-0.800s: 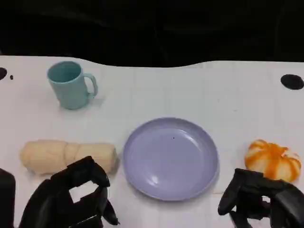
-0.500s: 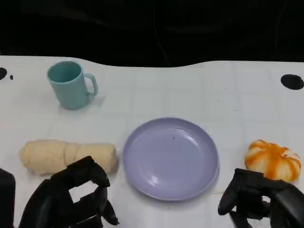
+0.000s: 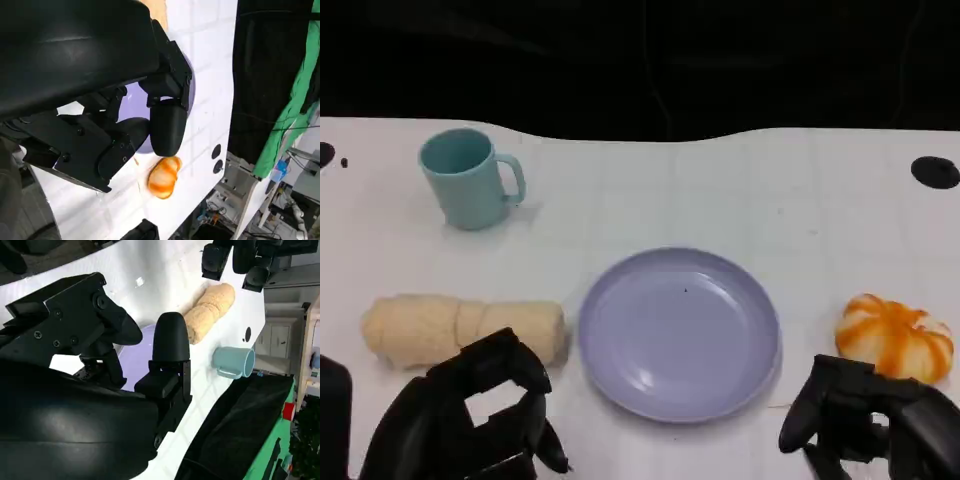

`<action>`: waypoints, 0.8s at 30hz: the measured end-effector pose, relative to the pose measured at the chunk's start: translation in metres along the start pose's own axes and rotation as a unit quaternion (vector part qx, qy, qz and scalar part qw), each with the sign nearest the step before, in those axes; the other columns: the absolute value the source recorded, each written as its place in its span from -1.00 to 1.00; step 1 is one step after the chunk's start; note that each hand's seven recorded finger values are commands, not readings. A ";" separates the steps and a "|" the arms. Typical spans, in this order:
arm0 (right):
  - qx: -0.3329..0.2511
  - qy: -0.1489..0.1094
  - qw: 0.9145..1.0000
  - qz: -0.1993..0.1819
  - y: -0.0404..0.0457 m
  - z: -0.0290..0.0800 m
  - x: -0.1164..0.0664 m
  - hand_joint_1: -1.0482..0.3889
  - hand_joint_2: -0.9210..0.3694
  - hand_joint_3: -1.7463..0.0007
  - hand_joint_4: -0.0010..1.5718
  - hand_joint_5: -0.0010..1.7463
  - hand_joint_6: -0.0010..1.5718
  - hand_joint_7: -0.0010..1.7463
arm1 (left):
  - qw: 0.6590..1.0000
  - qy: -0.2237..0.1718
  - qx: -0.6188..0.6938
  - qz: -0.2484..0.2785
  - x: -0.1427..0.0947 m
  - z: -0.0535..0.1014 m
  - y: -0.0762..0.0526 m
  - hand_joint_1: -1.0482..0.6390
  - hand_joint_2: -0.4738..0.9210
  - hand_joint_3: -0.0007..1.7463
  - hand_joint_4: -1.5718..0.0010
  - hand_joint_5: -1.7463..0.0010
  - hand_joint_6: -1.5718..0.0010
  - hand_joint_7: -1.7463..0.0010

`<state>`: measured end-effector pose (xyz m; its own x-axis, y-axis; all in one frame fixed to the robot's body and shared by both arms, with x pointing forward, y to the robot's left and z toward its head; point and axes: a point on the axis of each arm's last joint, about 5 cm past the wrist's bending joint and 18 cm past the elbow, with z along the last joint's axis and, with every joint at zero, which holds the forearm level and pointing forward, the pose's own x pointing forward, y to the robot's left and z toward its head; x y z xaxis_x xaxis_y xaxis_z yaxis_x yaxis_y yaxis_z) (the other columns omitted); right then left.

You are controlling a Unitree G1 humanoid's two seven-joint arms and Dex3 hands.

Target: Grasp the towel on the left side of the plate with the left hand and place it into the plate.

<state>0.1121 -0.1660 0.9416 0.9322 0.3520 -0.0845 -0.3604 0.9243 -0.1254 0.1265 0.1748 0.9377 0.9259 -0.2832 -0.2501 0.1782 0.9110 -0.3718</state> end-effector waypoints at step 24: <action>0.006 -0.004 1.000 0.003 0.0049 0.001 0.000 0.43 -0.48 -0.29 -0.07 1.00 -0.22 0.69 | 0.952 -0.119 0.275 0.059 -0.001 0.015 0.020 -0.31 1.00 -0.85 0.63 0.14 0.55 0.76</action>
<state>0.1107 -0.1612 0.9416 0.9303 0.3587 -0.0764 -0.3655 0.9240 -0.1123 0.1340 0.1977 0.9435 0.9879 -0.1528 -0.0262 0.1550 0.9702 0.1864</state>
